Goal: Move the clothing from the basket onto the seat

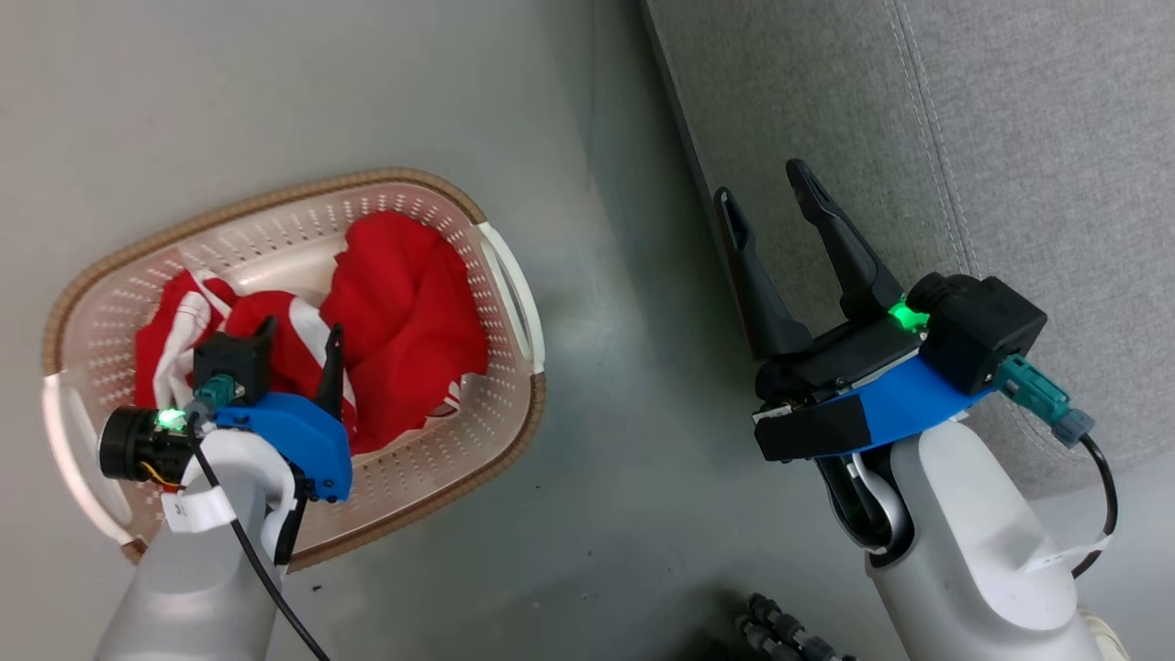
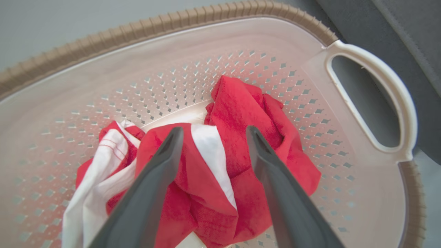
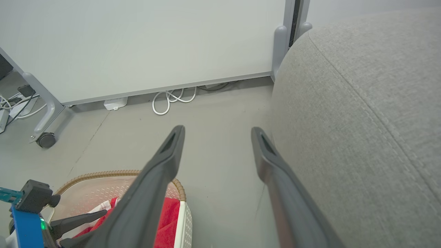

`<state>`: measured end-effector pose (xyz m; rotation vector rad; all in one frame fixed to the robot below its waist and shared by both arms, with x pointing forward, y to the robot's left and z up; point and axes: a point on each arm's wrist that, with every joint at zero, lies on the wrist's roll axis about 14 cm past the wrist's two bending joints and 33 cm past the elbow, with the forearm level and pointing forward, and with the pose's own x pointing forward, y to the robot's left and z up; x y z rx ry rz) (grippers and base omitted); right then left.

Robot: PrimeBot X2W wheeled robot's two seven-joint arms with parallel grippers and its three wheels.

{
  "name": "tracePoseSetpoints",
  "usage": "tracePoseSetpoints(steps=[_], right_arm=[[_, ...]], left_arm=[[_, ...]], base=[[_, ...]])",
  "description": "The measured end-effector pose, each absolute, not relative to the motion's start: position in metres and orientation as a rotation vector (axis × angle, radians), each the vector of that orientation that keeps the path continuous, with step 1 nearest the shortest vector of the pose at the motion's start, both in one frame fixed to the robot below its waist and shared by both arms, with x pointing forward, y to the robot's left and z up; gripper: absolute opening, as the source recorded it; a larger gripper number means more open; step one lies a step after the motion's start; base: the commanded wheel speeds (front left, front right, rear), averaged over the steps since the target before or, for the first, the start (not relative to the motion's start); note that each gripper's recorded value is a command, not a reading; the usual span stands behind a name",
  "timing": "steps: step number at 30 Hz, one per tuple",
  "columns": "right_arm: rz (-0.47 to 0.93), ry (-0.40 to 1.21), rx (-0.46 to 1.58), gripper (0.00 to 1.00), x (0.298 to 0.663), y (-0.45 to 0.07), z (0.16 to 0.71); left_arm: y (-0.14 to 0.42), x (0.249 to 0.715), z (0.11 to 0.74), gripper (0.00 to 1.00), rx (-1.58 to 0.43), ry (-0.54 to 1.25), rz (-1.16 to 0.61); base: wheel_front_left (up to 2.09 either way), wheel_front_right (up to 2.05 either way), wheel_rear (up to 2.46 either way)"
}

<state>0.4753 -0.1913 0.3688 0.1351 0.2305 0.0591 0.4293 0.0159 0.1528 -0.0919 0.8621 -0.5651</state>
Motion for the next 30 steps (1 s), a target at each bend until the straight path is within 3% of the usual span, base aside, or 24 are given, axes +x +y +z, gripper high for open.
tracePoseSetpoints(steps=[23,24,26,30], right_arm=[[0.067,0.283,0.148,1.0,0.476,-0.19,0.344],[0.067,0.282,0.15,1.0,0.476,-0.189,0.345],[0.068,0.281,0.151,1.0,0.476,-0.189,0.345],[0.069,0.277,0.152,1.0,0.477,-0.189,0.346]], left_arm=[[0.027,0.419,0.086,1.0,0.028,1.103,-0.429],[0.027,0.416,0.085,0.52,0.031,1.116,-0.429],[0.028,0.414,0.085,0.0,0.035,1.128,-0.431],[0.025,0.409,0.084,0.0,0.016,1.158,-0.441]], base=[[0.0,0.0,0.0],[0.0,0.0,0.0],[0.0,0.0,0.0],[0.0,0.0,0.0]])
